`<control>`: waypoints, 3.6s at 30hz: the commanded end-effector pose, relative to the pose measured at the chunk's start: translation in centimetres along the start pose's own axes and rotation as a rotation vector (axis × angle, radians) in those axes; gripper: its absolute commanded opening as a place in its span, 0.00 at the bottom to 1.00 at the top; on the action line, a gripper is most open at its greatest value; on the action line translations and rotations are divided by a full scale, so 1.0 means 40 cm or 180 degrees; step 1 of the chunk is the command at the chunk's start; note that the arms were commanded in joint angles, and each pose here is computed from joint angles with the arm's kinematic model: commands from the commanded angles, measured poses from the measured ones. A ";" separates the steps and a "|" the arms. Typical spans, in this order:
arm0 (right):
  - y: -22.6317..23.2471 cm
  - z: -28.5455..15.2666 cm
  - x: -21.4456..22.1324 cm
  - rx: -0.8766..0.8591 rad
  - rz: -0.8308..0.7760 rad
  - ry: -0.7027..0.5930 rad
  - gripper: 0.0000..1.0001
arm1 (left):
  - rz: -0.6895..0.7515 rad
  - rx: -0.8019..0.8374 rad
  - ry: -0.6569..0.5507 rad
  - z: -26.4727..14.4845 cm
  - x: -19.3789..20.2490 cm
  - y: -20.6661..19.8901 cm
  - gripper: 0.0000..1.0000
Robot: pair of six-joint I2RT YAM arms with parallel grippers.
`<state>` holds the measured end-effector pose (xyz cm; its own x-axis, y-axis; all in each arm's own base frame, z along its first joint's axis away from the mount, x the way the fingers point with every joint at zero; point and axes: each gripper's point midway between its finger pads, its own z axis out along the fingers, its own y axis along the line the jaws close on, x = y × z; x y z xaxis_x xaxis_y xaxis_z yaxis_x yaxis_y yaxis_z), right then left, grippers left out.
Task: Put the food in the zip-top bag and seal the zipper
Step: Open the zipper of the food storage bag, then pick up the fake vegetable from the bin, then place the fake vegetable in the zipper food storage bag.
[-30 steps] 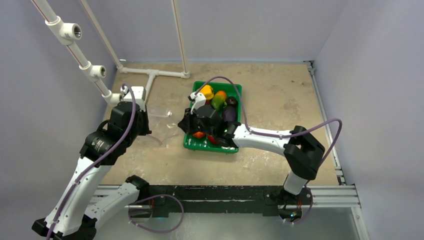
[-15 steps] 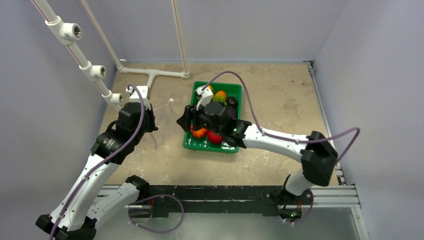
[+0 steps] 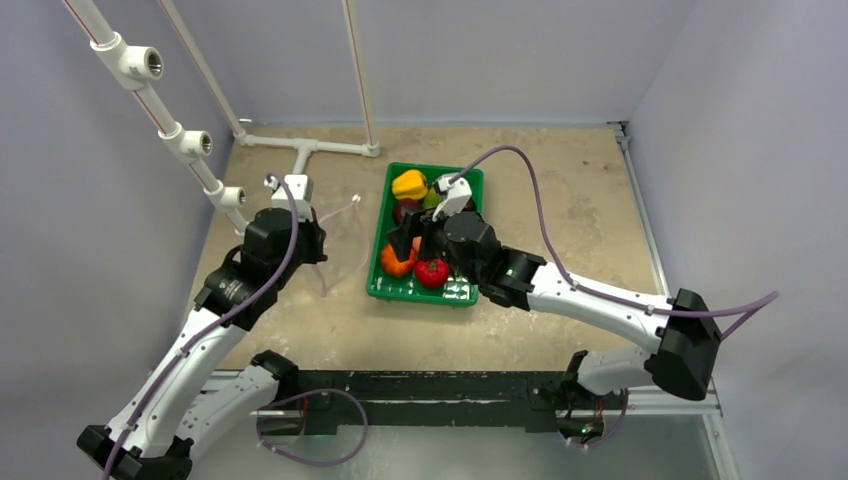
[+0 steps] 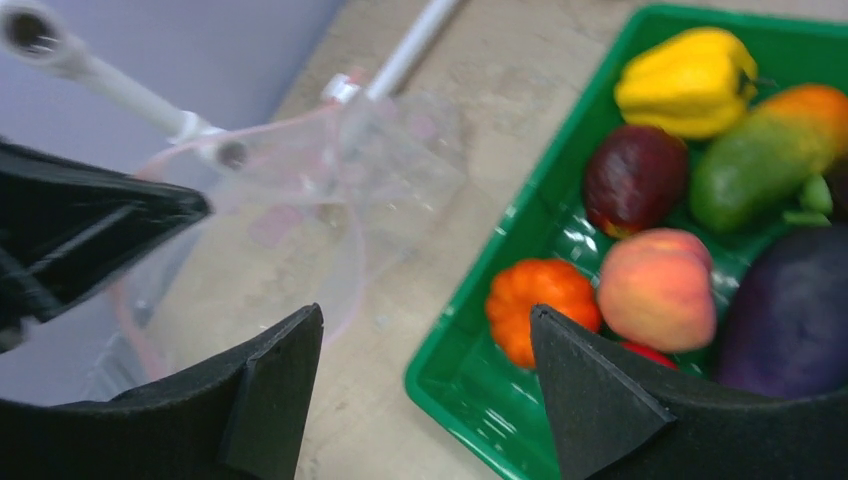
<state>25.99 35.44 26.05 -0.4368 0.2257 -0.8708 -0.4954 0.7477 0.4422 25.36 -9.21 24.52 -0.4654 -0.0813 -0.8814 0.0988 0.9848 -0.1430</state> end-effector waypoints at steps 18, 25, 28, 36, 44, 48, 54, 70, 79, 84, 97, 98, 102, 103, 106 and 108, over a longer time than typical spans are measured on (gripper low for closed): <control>-0.291 0.026 0.242 0.1738 -0.0074 0.0712 0.83 | -0.0051 0.0380 -0.0401 -0.013 -0.005 -0.031 0.00; -0.295 0.059 0.283 0.1708 -0.0177 0.0819 0.88 | -0.0046 0.0397 -0.0408 -0.018 -0.004 -0.031 0.00; -0.297 0.068 0.297 0.1702 -0.0221 0.0870 0.89 | -0.0052 0.0410 -0.0410 -0.021 -0.003 -0.032 0.00; -0.315 0.078 0.336 0.1825 -0.0329 0.0970 0.88 | -0.0041 0.0414 -0.0406 -0.019 -0.003 -0.033 0.00; -0.331 0.074 0.352 0.1973 -0.0413 0.1009 0.69 | -0.0037 0.0422 -0.0392 -0.019 0.000 -0.034 0.00; -0.319 0.067 0.332 0.1950 -0.0398 0.0969 0.48 | -0.0038 0.0429 -0.0392 -0.019 0.000 -0.035 0.00; -0.268 0.058 0.251 0.1790 -0.0277 0.0784 0.36 | -0.0037 0.0434 -0.0391 -0.019 0.000 -0.036 0.00; 0.053 0.006 -0.012 0.0371 0.0103 0.0192 0.36 | -0.0035 0.0432 -0.0366 -0.015 0.005 -0.037 0.00; 0.206 -0.062 -0.122 -0.0605 0.0159 -0.0165 0.37 | -0.0035 0.0438 -0.0355 -0.012 0.005 -0.039 0.00; 0.243 -0.042 -0.096 -0.0781 0.0143 -0.0082 0.37 | -0.0038 0.0436 -0.0354 -0.012 0.006 -0.038 0.00; 0.272 0.039 0.005 -0.0884 0.0118 0.0119 0.37 | -0.0039 0.0439 -0.0353 -0.011 0.006 -0.039 0.00; 0.272 0.046 0.014 -0.0880 0.0112 0.0132 0.38 | -0.0041 0.0441 -0.0354 -0.011 0.006 -0.039 0.00; 0.265 0.073 0.047 -0.0840 0.0098 0.0188 0.41 | -0.0041 0.0439 -0.0346 -0.011 0.007 -0.039 0.00; 0.261 0.078 0.054 -0.0819 0.0099 0.0196 0.42 | -0.0041 0.0443 -0.0349 -0.011 0.006 -0.040 0.00; 0.247 0.096 0.069 -0.0724 0.0099 0.0205 0.46 | -0.0048 0.0443 -0.0342 -0.010 0.008 -0.040 0.00; 0.239 0.106 0.081 -0.0665 0.0096 0.0219 0.50 | -0.0045 0.0443 -0.0342 -0.010 0.009 -0.039 0.00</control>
<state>22.53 45.43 24.89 -0.5311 0.1376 -0.8361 -0.6204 0.6089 0.4943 24.33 -10.35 24.12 -0.3970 -0.1048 -0.9118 0.2003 0.9596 -0.1975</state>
